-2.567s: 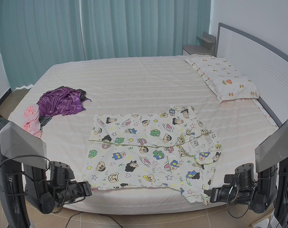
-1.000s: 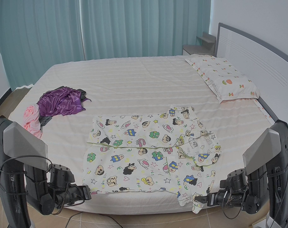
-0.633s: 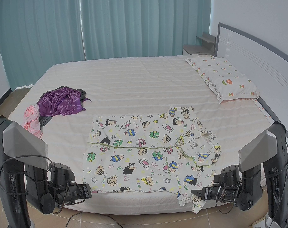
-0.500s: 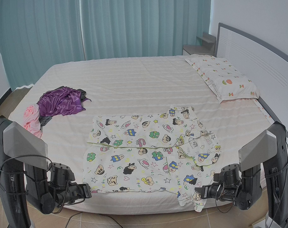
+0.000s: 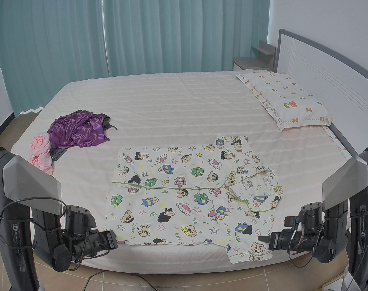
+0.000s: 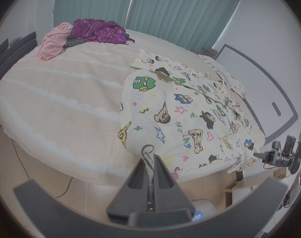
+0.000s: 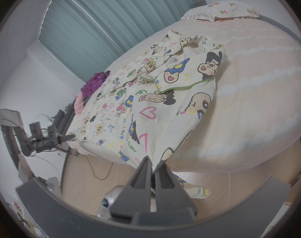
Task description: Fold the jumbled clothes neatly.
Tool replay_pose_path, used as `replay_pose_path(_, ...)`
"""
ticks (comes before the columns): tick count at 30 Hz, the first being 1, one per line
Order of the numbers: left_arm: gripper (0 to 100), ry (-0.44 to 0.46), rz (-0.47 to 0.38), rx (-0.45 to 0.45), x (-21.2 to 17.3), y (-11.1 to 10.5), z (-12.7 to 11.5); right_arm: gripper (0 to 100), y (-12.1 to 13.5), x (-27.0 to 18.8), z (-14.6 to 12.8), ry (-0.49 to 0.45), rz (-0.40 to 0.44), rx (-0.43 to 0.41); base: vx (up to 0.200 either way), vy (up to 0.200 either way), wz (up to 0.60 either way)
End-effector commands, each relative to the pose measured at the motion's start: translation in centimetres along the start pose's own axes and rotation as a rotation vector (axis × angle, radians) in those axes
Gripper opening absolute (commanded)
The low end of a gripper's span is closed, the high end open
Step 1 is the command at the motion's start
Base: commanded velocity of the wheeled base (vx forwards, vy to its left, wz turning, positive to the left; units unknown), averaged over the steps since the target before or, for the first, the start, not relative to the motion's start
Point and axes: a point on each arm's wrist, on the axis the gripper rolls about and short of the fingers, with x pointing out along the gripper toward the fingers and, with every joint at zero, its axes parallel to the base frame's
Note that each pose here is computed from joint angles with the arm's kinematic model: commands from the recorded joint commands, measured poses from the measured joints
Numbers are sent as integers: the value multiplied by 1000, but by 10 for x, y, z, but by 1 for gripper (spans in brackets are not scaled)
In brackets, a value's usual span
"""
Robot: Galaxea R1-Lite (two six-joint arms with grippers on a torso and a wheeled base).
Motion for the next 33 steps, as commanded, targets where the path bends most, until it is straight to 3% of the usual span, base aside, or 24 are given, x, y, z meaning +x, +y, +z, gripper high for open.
replay_pose_path(1,0,-51,-22,-28,-3,-5,10,0,1,-11,12,-54,33,-3,0,0,0)
replay_pose_path(9,0,-185,-3,-82,-2,-14,32,0,6,-16,26,-108,92,-29,0,0,0)
replay_pose_path(16,0,-171,-13,-68,-4,-22,35,0,10,-19,45,-189,121,21,0,0,0)
replay_pose_path(26,0,53,80,-68,-9,-37,48,0,10,-19,46,-190,121,33,0,0,0)
replay_pose_path(29,0,199,122,-67,-11,-40,55,0,10,-21,44,-183,117,38,0,0,0)
replay_pose_path(33,0,228,124,-89,-7,-46,65,0,10,-21,44,-184,116,38,0,0,0)
